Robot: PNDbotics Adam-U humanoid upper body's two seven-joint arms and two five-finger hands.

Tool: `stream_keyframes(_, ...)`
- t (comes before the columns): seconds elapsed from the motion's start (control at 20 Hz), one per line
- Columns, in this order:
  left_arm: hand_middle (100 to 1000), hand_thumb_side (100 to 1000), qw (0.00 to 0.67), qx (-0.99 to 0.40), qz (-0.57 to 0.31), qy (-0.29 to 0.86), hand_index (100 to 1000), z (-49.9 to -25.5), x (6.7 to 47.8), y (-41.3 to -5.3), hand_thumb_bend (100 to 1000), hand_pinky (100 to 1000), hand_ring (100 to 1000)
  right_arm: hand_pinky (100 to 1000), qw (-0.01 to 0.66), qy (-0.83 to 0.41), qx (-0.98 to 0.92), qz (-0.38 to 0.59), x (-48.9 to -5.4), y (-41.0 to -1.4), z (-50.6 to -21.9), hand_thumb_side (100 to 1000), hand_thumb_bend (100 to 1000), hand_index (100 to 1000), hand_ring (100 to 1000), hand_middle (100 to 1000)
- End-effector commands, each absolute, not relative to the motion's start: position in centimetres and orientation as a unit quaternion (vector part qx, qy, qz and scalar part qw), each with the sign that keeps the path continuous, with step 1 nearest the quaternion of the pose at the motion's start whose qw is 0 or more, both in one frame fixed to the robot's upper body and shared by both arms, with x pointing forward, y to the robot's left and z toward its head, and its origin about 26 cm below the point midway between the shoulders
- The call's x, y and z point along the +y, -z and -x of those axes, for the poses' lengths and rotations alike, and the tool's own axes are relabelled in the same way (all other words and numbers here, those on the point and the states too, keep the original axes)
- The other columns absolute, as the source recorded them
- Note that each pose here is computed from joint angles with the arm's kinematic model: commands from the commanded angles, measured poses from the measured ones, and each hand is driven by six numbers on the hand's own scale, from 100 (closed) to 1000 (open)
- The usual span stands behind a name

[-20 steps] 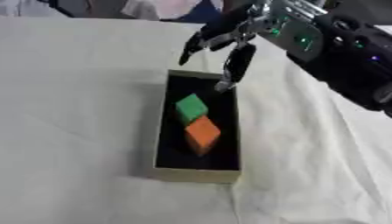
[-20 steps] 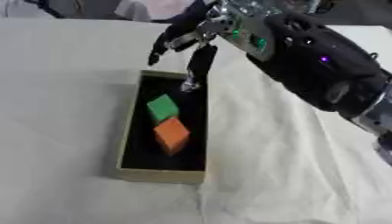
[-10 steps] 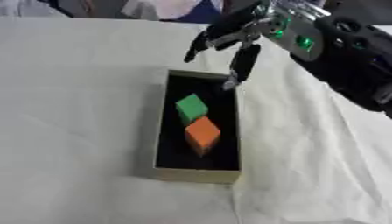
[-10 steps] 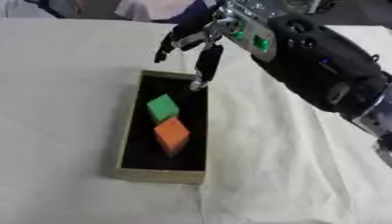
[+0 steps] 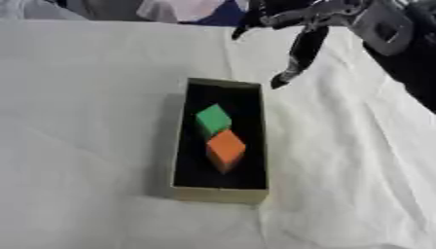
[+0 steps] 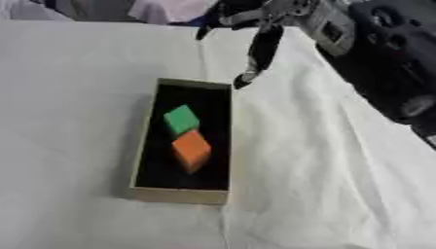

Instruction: Pick up objects on the table and place them in the box.

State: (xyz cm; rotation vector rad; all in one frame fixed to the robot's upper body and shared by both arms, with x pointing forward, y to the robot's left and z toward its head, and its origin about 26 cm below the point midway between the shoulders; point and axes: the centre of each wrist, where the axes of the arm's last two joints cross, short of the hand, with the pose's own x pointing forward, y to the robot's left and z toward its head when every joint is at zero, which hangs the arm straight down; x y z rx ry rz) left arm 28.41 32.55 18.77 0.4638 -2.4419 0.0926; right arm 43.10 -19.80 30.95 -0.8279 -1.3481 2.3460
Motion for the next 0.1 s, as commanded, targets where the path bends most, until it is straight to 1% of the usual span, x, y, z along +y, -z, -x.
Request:
stream_keyframes(0.05,769,953,0.303,-0.935,-0.181,-0.031,891,-28.18,32.71,-19.80,323,738,804,899,0.120,-0.815,-0.449,0.346,-21.71,-34.01,-41.62,356,529,978,981,916)
stream_keyframes(0.1,769,953,0.303,-0.935,-0.181,-0.031,891,-28.18,32.71,-19.81,323,738,803,895,0.123,-0.804,-0.458,0.357,-22.04,-34.12,-41.48,375,492,975,975,911)
